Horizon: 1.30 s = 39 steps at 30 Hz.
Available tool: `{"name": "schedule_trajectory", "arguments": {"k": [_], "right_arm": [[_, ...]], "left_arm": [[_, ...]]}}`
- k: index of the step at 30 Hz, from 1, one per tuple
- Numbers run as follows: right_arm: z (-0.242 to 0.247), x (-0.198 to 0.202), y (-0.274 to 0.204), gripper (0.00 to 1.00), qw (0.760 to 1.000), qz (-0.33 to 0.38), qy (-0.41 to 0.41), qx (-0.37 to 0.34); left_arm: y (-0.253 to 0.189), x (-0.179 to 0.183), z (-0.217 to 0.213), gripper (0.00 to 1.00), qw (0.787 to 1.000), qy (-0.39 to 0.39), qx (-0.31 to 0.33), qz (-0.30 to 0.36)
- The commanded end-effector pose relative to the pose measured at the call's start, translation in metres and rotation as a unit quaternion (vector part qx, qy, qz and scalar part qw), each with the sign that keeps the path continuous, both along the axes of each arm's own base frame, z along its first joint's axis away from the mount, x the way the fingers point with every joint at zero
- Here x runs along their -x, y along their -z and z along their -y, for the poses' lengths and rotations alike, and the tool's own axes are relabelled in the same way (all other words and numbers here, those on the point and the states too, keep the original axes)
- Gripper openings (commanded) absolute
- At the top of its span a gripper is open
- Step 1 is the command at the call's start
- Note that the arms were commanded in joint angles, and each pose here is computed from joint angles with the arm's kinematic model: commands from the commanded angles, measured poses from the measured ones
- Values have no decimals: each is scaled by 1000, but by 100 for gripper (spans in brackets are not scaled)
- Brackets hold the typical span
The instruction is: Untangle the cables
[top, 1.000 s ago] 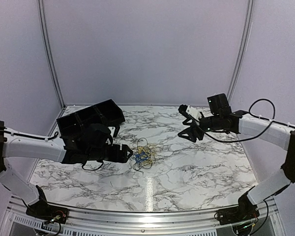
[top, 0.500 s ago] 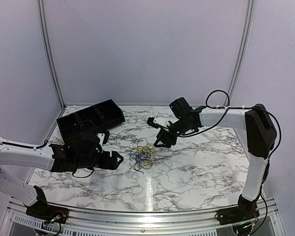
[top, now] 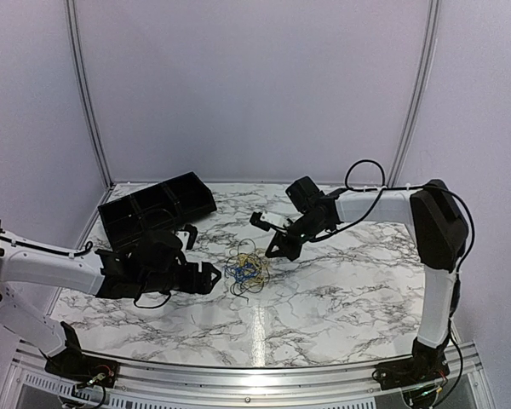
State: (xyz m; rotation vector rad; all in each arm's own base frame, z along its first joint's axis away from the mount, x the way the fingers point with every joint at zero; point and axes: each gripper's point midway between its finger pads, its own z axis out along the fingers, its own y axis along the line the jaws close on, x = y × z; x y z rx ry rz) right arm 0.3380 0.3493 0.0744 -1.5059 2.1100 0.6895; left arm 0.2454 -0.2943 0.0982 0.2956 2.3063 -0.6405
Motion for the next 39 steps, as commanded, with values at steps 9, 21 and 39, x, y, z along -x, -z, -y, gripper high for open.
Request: {"name": "schedule_trajectory", "arguments": {"k": [9,21,39], "right_arm": [[-40,71,-82,0,994,48,-90,-45],[-40,82,-110,0,990,50,-106,-74],[4,56,-360,0,935,209,-108,-264]], "left_arm": [[-47,-48,32,88,991,-74,10,110],[-3,-56,89,81,992,-22,67,100],[97,-40,121,49,997,27,66,5]]}}
